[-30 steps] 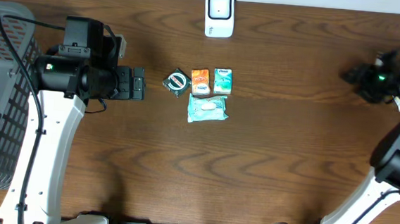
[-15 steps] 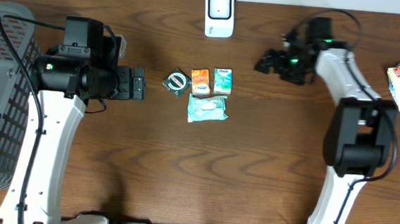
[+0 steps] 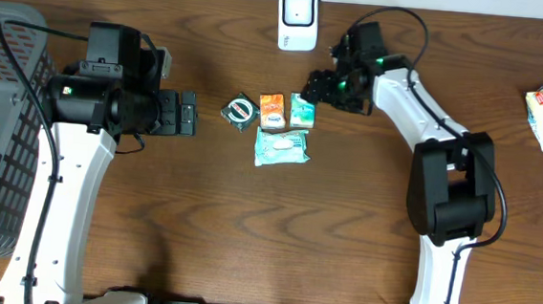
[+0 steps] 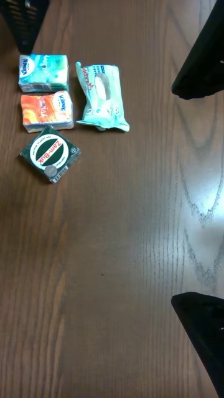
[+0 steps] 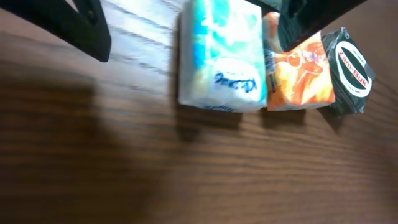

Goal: Scan the item barcode
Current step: 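Grasp the green Kleenex tissue pack with the right gripper and lift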

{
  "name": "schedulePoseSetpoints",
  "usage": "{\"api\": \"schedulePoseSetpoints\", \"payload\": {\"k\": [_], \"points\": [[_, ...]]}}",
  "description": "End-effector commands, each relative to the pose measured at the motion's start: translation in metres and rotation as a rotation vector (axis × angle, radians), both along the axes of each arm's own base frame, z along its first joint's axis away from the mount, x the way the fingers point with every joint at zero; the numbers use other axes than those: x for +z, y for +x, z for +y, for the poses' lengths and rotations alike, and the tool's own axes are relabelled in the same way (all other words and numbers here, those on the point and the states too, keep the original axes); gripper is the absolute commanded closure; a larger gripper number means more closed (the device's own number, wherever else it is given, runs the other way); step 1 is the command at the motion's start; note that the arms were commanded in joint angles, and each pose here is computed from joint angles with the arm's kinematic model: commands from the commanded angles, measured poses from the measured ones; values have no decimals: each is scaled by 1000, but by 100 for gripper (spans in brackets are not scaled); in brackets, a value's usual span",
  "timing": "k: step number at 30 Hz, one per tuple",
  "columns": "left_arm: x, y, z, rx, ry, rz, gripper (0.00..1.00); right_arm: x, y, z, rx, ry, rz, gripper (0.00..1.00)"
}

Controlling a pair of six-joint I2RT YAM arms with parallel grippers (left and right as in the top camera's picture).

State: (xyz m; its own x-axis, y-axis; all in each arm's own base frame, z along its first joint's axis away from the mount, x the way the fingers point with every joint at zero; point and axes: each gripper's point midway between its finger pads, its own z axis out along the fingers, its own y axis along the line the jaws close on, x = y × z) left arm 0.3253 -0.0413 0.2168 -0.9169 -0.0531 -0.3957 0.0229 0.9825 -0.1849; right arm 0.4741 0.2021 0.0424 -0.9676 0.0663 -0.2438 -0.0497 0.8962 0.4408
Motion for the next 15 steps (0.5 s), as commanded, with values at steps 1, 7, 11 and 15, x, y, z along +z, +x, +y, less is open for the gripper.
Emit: {"api": "schedulePoseSetpoints", "payload": {"k": [1,7,11,15], "points": [[-3,-2,1,-1,10,11,2,-8,-2,2,-55,-4,36,28],[-3,-2,1,-1,10,11,2,-28,-13,8,-40,21,111,30],[-3,-2,1,-1,10,11,3,-43,-22,14,-23,53,168,32],[-3,-2,1,-1,10,11,2,-57,-27,17,-16,56,204,34]]}}
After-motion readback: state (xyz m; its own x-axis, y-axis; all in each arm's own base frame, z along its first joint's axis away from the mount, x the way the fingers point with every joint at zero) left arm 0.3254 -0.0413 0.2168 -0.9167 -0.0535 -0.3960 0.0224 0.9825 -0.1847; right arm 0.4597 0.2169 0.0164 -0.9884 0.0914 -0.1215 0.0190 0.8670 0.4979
